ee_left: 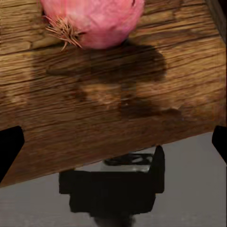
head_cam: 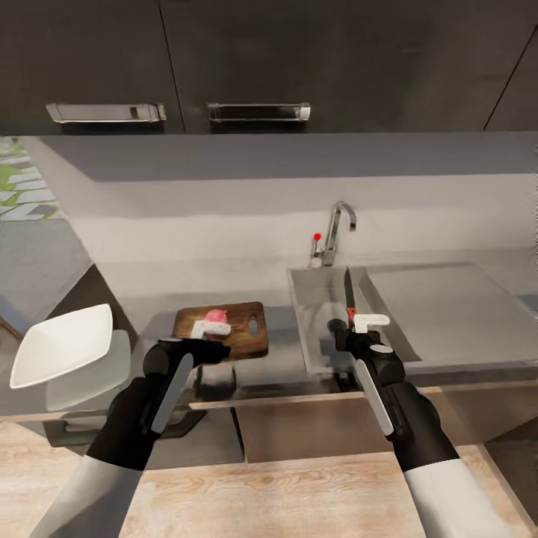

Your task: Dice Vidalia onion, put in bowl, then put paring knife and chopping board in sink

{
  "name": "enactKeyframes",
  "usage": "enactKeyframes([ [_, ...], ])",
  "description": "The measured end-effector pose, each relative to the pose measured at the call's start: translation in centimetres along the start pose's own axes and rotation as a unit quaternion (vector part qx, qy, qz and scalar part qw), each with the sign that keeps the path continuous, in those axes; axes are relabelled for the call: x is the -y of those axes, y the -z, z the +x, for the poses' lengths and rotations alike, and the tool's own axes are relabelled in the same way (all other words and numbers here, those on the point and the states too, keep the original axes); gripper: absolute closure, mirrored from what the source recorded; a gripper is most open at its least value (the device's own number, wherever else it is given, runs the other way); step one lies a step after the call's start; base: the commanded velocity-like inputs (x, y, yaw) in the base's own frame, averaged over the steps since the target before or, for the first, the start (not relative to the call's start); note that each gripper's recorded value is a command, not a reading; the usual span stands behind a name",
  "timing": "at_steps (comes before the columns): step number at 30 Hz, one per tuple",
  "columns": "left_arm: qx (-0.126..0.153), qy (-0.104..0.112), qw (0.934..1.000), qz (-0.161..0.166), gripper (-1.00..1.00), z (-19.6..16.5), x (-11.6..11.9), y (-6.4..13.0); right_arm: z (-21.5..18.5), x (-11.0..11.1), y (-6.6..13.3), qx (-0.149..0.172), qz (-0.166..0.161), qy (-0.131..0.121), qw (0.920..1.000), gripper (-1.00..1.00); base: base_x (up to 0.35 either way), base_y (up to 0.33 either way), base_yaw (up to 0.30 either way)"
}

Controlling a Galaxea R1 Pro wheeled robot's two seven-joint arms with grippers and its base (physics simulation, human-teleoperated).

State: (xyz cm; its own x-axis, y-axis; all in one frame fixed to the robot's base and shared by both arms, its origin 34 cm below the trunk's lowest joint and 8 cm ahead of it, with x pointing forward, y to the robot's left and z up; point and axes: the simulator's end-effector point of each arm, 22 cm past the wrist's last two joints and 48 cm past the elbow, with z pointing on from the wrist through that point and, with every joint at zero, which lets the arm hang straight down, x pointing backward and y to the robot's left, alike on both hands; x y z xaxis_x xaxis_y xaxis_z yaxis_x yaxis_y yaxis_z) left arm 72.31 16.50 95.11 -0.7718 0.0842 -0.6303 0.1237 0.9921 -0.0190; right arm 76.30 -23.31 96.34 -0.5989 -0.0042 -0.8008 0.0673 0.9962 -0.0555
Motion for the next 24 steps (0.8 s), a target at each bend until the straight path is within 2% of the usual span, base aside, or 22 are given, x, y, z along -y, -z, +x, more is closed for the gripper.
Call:
enactKeyframes([
  [16,0.000,0.000,1.0000,0.000,-1.00,0.0,0.0,0.0,-0.1,-0.1,0.0,0.001,0.000,0.000,1.0000,1.00,-0.315,0.000,0.000],
  [22,-0.009,0.006,0.9999,0.008,-1.00,3.5,0.7,0.8,-0.1,-0.1,0.1,0.002,-0.001,-0.001,1.0000,1.00,-0.029,0.000,0.000],
  [24,-0.020,0.010,0.9997,0.013,-1.00,6.1,1.1,1.4,-0.1,-0.1,0.1,0.002,-0.002,-0.001,1.0000,1.00,-0.002,0.000,0.000],
])
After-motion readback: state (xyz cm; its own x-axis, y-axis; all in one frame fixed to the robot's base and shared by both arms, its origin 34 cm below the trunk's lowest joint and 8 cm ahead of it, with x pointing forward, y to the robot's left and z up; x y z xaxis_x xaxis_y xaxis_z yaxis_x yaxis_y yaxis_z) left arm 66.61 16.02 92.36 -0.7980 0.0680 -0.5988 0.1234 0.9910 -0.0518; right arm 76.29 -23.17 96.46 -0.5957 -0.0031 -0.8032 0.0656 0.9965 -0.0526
